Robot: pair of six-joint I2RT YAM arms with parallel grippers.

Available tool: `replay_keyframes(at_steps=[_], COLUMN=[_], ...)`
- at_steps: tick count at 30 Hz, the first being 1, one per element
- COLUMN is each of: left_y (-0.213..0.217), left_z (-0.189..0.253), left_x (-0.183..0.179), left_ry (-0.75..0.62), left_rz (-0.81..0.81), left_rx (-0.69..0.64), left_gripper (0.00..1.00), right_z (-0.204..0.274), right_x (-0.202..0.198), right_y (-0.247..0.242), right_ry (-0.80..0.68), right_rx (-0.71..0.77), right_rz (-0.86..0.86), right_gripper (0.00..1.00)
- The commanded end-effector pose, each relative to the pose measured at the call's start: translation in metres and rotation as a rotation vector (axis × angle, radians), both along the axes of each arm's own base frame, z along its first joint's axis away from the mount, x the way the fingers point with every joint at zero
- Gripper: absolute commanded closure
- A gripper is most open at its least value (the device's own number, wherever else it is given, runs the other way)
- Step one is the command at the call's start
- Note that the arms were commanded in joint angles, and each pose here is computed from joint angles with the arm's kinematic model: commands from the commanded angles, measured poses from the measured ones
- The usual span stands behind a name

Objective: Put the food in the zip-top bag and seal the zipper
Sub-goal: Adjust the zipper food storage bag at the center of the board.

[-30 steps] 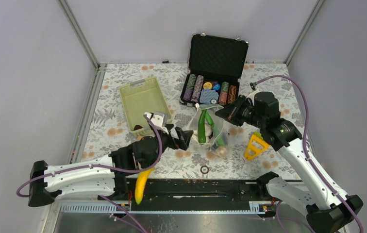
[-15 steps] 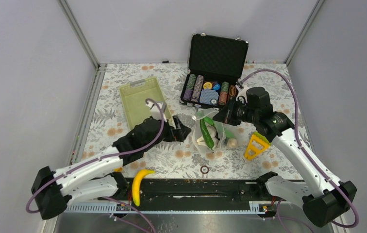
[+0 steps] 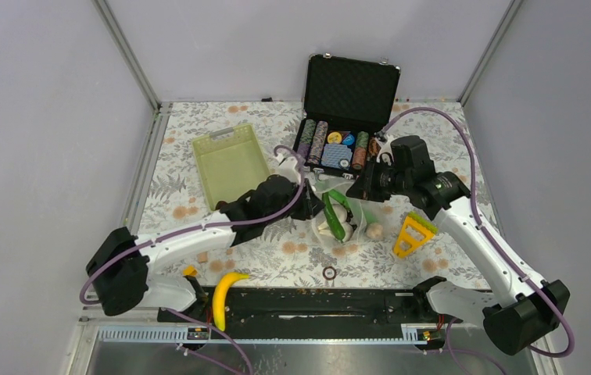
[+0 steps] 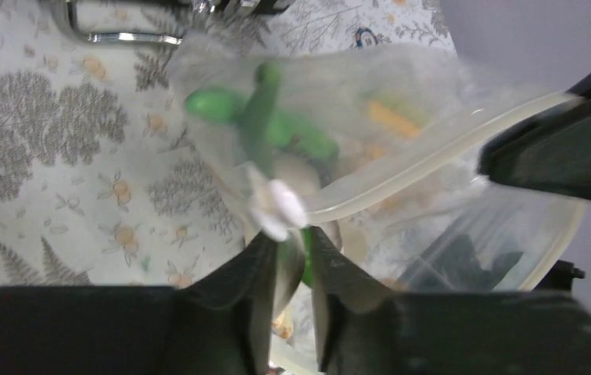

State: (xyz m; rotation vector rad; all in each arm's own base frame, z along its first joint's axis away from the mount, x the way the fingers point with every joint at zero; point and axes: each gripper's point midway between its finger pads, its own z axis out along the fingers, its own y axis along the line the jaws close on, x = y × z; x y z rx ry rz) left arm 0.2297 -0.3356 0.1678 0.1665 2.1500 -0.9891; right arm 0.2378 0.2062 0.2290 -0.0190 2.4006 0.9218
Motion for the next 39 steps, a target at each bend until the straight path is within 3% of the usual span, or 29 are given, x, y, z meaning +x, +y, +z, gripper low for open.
replay_keyframes(at_steps=[1,9,15,18,20,26,33,39], left_y=[-0.017,0.007,0.041,0.06,0.074,0.108,0.096,0.06], left_z=[0.046,0.084,0.116,0.131,0.138,0.155,0.137,0.096], left_x=[0.023,0.033,0.051,0.056,0.059,0.064,0.072,0.068], left_ry=[-0.085,-0.118,-0.189,-0.228,-0.244,-0.296,-0.222,-0.124], left_rz=[0.047,0.207,0.382,0.448,0.5,0.595,0.462,0.255], left_rx=[-0.035,0.024,0.092,0.127,0.154,0.239,0.273,0.334], left_gripper=[0.98,1.0,1.0,1.0,1.0,1.0,1.0,0.93], right_z=[0.002,-0.025,-0.024,-0.017,-0.014,0.003,0.024,0.009], right_x=[-0.002,-0.03,-0.038,-0.039,-0.032,-0.028,-0.023,-0.008], right_y=[-0.019,-0.077,-0.111,-0.125,-0.145,-0.123,-0.039,-0.015], right_ry=[-0.018,0.021,0.037,0.015,0.039,-0.03,-0.098,-0.06], right_rx=[-0.128,-0.593,-0.794,-0.839,-0.848,-0.84,-0.455,-0.379], right_rz=[-0.001,-0.053,-0.136,-0.176,-0.273,-0.183,0.032,0.007], right_gripper=[0.81,0.59,0.59,0.71,0.82,1.0,1.0,1.0])
